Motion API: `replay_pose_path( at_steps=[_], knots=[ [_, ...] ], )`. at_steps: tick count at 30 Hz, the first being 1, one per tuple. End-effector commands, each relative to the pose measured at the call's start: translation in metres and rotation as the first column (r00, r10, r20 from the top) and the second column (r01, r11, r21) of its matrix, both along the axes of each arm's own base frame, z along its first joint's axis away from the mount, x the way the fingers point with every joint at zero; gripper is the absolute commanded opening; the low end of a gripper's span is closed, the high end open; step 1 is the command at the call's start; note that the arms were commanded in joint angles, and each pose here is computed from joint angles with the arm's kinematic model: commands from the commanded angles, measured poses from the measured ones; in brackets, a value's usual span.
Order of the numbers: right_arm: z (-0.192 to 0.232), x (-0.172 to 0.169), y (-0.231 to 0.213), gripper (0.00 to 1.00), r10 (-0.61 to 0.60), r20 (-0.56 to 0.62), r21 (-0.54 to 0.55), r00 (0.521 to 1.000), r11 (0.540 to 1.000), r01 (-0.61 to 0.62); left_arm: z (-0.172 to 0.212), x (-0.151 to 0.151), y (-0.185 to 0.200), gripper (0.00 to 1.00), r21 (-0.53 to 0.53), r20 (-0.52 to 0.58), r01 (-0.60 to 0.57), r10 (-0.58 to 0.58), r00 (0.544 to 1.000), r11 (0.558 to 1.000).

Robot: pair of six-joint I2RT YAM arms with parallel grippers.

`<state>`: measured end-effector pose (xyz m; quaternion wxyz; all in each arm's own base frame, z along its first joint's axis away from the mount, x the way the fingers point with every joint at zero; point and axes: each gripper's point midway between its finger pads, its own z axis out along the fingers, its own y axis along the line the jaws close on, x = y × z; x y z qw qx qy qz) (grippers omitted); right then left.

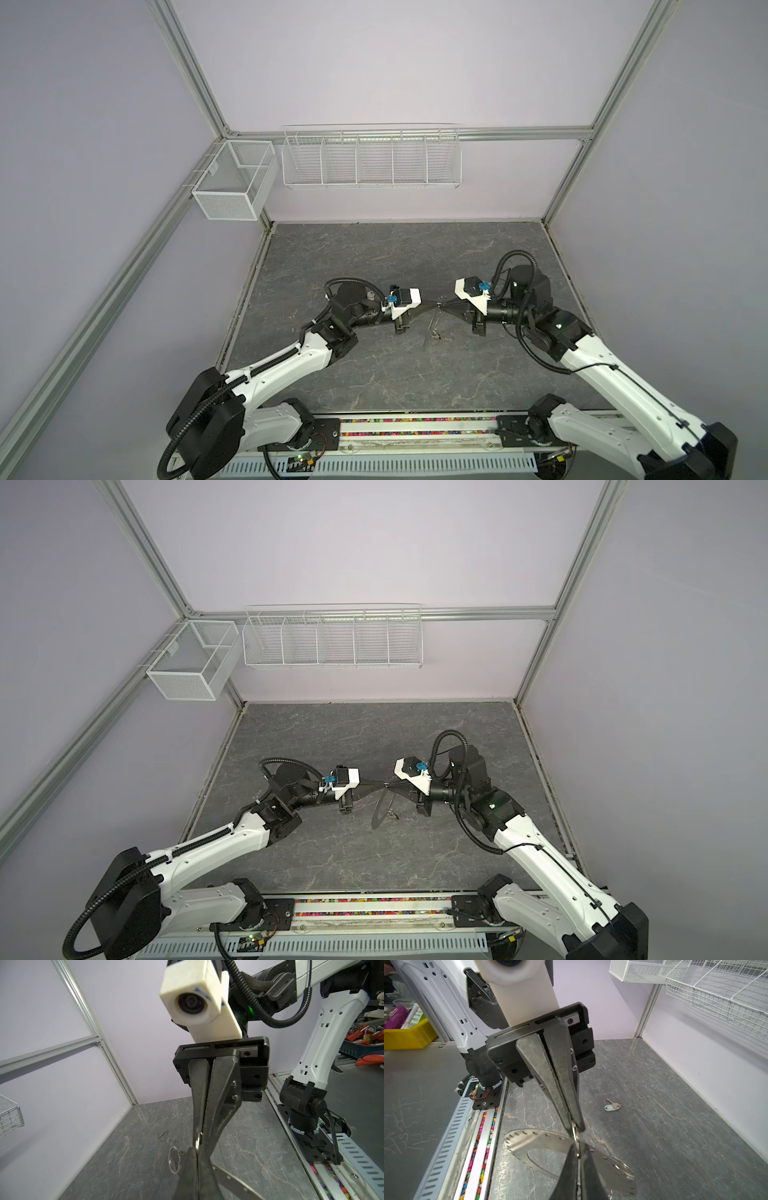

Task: Put the keys on the keyring

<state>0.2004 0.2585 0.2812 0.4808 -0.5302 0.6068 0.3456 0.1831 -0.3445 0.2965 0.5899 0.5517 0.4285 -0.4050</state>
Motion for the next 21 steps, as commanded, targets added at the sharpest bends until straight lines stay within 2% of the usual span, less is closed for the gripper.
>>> replay_pose_path(
  at_steps=[1,3,8,16,21],
  knots=[
    [-0.004,0.0,-0.003,0.07,0.003,-0.003,-0.043,1.0,0.999,-0.003,0.004,0.006,0.0,0.13,0.031,0.047,-0.028,0.027,0.999,0.999],
    [-0.004,0.0,-0.005,0.07,-0.002,0.003,-0.071,1.0,0.998,0.003,-0.002,0.011,0.002,0.22,0.098,0.074,-0.061,0.054,0.996,0.993],
    [-0.012,-0.002,-0.009,0.07,0.005,-0.018,-0.132,1.0,0.991,-0.007,-0.014,0.015,0.009,0.25,0.25,0.145,-0.101,0.066,0.987,0.963],
    [-0.017,-0.001,-0.005,0.07,0.024,-0.041,-0.166,0.999,0.986,-0.031,-0.024,0.006,0.002,0.24,0.36,0.172,-0.073,0.01,0.985,0.93],
    [-0.017,-0.001,-0.003,0.07,0.031,-0.045,-0.168,0.998,0.985,-0.038,-0.025,0.003,-0.001,0.25,0.362,0.149,-0.051,-0.004,0.989,0.931]
  ],
)
